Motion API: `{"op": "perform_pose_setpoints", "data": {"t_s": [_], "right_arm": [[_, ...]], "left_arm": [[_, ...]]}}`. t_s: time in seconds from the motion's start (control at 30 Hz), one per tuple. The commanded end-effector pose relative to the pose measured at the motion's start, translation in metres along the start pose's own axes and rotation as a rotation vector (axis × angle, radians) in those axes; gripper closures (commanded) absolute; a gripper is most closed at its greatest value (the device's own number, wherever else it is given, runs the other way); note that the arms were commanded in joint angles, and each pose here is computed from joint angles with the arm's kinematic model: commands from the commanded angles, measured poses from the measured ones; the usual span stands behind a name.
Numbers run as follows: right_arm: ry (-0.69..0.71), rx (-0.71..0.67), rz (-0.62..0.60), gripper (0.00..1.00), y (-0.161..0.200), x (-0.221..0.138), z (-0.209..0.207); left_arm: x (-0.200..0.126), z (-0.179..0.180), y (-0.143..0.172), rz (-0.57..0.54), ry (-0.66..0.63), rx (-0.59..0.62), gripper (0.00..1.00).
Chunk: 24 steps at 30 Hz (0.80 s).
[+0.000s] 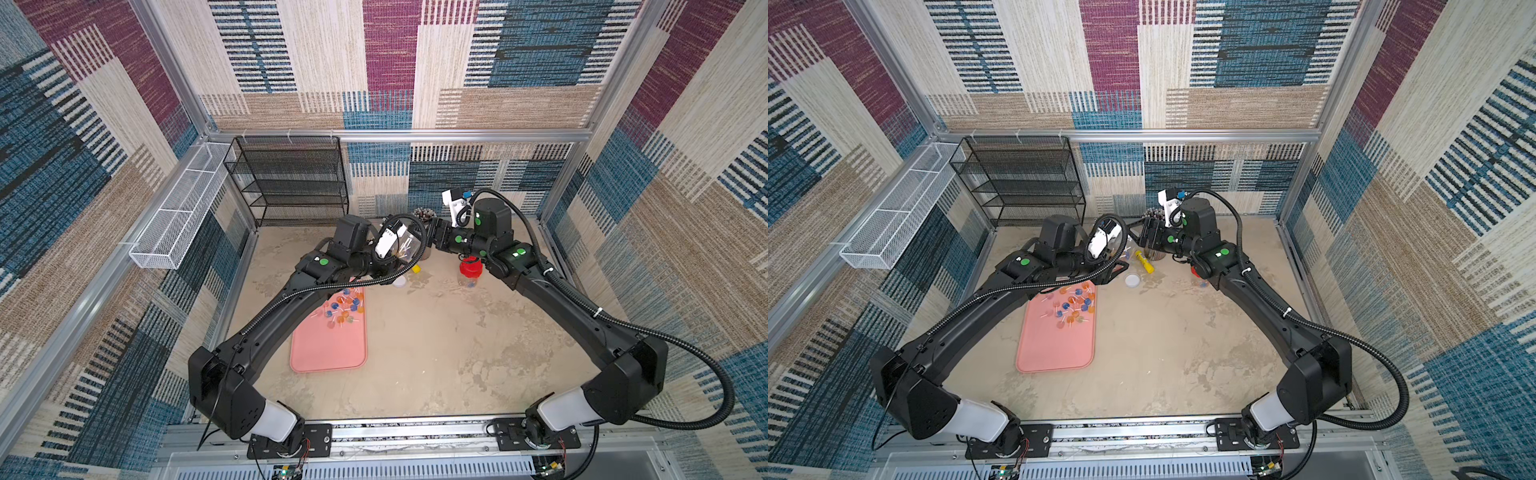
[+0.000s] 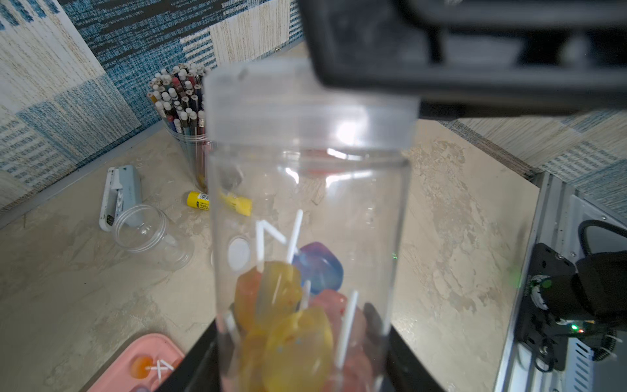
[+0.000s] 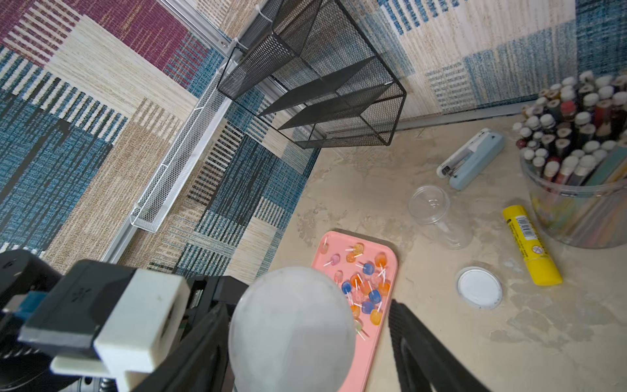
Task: Pour the candies out of the jar
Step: Unscrew the lid from the jar.
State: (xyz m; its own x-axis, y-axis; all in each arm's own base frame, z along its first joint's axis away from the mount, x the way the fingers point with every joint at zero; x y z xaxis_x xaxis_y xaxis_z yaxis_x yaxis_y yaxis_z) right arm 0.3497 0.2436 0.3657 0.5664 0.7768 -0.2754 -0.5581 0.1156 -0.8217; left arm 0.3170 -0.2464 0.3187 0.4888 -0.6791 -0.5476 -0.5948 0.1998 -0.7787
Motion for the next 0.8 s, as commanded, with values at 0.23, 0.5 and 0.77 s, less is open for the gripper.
{"op": "perform_pose_setpoints", "data": {"t_s": [0.23,0.5,0.77], "right_arm": [[0.012,-0.004,-0.035,0.34,-0.003,0.011,0.000],[-0.005,-0.004,-0.036,0.52,-0.003,0.012,0.003],[-0.180,-0.144,-0.043,0.66,-0.012,-0.005,0.026]], "left_arm": [[0.002,-0.005,-0.008,-0.035,-0.006,0.053,1.00],[0.002,-0.006,-0.009,-0.033,-0.006,0.051,1.00],[-0.016,-0.024,-0.021,-0.064,0.204,0.062,1.00]]}}
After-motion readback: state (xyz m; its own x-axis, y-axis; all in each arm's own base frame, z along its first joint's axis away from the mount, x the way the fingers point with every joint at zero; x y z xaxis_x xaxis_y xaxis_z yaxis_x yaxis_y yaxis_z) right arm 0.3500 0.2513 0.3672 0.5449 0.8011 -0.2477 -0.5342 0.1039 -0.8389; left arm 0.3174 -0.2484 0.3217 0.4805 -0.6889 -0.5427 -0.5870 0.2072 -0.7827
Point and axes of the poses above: each gripper's point midway between its finger pads, its own x axis out along the fingers, its own z axis along the line the jaws close on, y = z × x, the point moved 5 cm from there along -x, back along the fingers, and after that the axes turned 15 degrees about -x, right-handed, at the moved point
